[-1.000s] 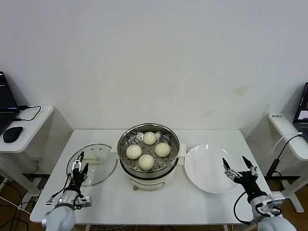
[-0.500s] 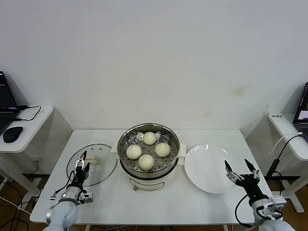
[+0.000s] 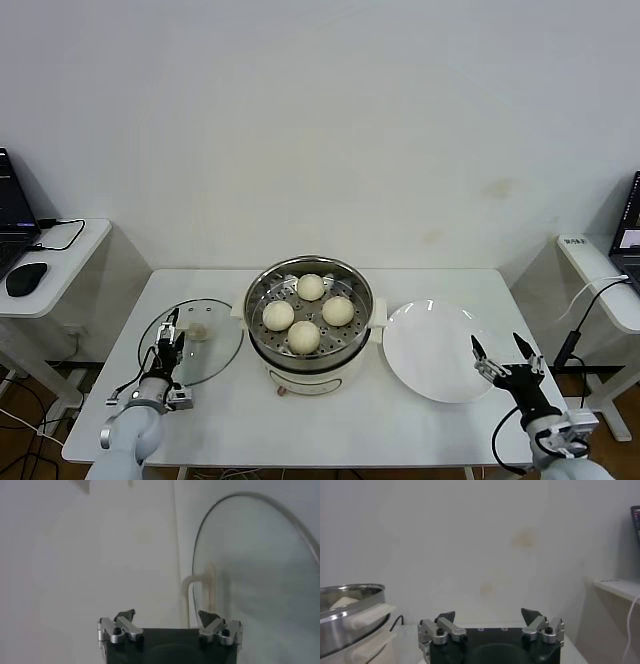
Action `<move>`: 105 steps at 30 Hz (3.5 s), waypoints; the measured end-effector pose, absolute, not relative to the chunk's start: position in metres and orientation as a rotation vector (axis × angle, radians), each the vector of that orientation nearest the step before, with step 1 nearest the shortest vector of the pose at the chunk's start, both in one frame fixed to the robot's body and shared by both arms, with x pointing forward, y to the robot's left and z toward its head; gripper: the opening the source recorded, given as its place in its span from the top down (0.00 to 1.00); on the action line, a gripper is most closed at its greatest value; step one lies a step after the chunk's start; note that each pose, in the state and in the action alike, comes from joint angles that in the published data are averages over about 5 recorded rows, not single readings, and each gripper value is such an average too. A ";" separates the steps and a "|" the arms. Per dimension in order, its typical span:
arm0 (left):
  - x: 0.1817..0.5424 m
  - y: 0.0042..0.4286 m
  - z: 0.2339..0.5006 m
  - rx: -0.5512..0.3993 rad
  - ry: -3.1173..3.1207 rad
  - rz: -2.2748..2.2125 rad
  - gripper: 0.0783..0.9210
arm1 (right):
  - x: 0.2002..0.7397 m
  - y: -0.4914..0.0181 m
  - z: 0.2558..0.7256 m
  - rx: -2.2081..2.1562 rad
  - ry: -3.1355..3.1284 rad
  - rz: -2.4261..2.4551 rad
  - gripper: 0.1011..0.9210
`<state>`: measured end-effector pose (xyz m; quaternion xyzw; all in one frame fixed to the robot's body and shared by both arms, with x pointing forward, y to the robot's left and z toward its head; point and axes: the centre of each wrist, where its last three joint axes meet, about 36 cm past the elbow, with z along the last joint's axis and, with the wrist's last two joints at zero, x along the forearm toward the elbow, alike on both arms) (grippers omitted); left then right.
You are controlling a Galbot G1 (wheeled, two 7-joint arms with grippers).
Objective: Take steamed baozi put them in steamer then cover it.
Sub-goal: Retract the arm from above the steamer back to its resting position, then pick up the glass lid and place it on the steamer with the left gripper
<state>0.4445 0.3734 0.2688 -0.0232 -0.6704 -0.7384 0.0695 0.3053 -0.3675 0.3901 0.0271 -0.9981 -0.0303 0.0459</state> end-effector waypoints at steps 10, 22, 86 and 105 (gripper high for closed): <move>0.460 0.379 0.267 -0.049 -2.022 -2.198 0.12 | 0.303 -0.368 0.388 0.076 -3.042 -0.087 0.12; 0.476 0.376 0.268 -0.020 -2.050 -2.184 0.12 | 0.304 -0.367 0.385 0.075 -3.039 -0.082 0.12; 0.418 0.389 0.332 0.185 -1.998 -2.153 0.93 | 0.304 -0.363 0.416 0.004 -2.984 -0.033 0.12; 0.407 0.334 0.438 0.415 -1.889 -2.218 0.93 | 0.304 -0.359 0.427 -0.088 -2.927 -0.043 0.12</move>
